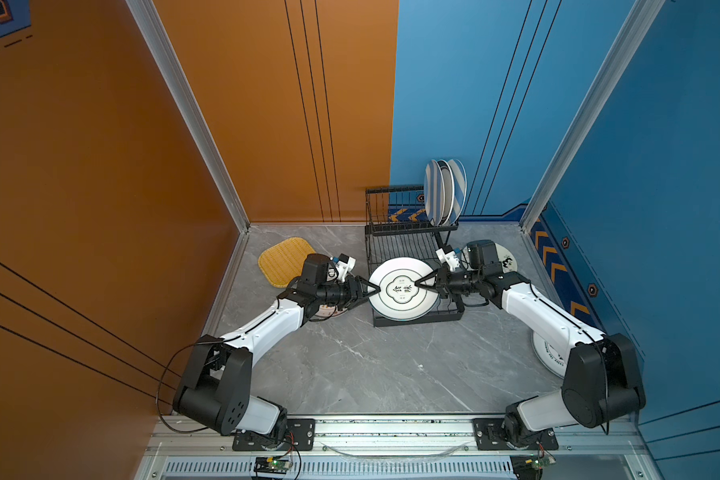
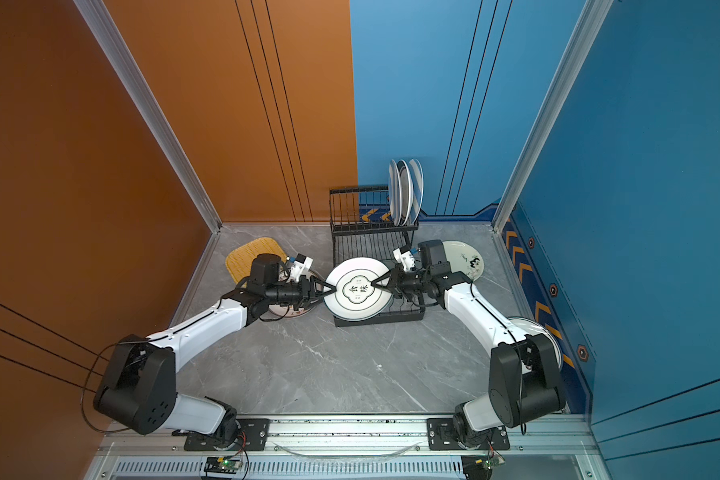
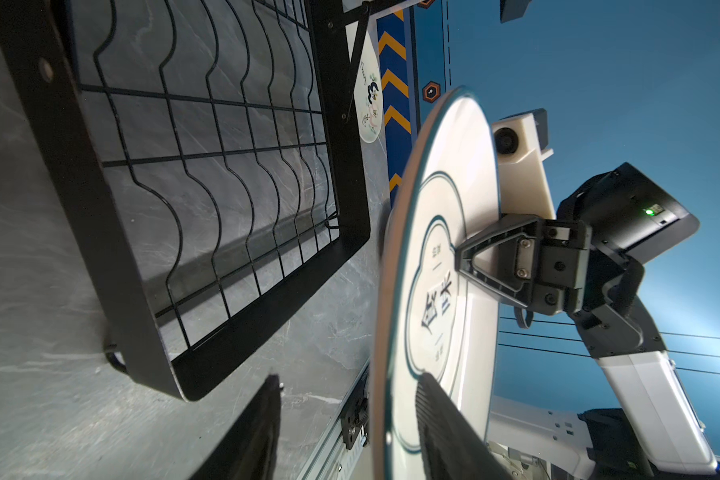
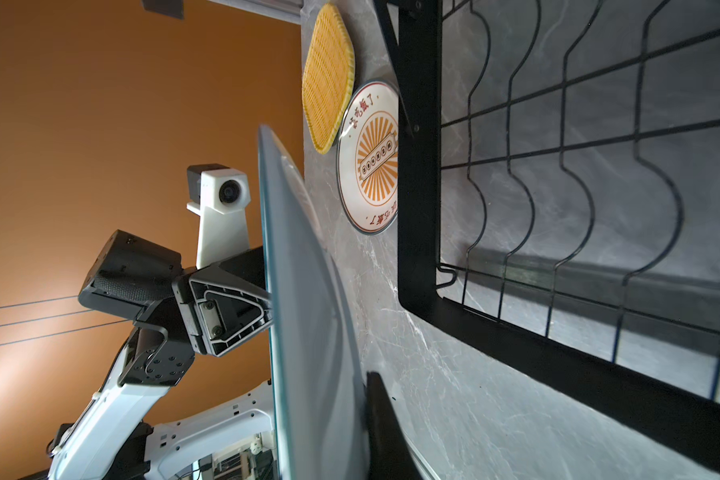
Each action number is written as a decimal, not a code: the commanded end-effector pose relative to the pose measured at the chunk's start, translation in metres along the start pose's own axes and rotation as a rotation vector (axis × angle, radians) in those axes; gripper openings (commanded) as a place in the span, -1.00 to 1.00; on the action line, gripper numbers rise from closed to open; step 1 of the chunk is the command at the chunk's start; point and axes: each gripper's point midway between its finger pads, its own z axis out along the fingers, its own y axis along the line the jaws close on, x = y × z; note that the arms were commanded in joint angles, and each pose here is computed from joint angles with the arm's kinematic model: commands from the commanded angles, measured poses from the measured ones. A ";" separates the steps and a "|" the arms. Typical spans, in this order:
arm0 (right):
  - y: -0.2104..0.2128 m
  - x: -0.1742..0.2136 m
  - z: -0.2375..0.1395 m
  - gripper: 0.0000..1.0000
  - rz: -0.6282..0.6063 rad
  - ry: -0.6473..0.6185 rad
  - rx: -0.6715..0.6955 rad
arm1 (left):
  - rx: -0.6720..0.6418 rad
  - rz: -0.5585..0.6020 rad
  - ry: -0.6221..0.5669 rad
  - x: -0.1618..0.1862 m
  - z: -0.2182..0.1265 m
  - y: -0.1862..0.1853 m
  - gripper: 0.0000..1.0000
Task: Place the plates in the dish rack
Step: 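Grip the upright plate's opposite edge with left gripper while right gripper holds it, then release left gripper while right gripper lifts the cloud-emblem plate toward the rack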
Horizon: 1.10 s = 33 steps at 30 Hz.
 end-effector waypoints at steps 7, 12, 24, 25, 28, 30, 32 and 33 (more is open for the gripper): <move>0.024 -0.021 -0.060 -1.00 -0.249 -0.131 0.433 | -0.094 0.038 -0.045 -0.014 -0.015 0.008 0.58; 0.053 -0.043 -0.089 -1.00 -0.381 -0.246 0.635 | -0.124 0.047 -0.062 -0.019 -0.021 0.012 0.70; 0.135 -0.117 -0.126 -1.00 -0.681 -0.595 0.951 | -0.229 0.041 -0.031 -0.015 -0.023 0.035 0.87; 0.142 -0.124 -0.128 -1.00 -0.695 -0.628 0.964 | -0.230 0.042 -0.032 -0.014 -0.023 0.036 0.88; 0.157 -0.142 -0.132 -1.00 -0.721 -0.728 0.990 | -0.238 0.039 -0.030 -0.013 -0.023 0.039 0.90; 0.164 -0.152 -0.132 -1.00 -0.733 -0.783 0.998 | -0.245 0.037 -0.024 -0.011 -0.021 0.042 0.91; 0.170 -0.161 -0.131 -1.00 -0.745 -0.828 0.999 | -0.252 0.036 -0.021 -0.010 -0.020 0.045 0.94; 0.173 -0.165 -0.130 -1.00 -0.751 -0.846 1.000 | -0.254 0.036 -0.020 -0.010 -0.020 0.046 0.95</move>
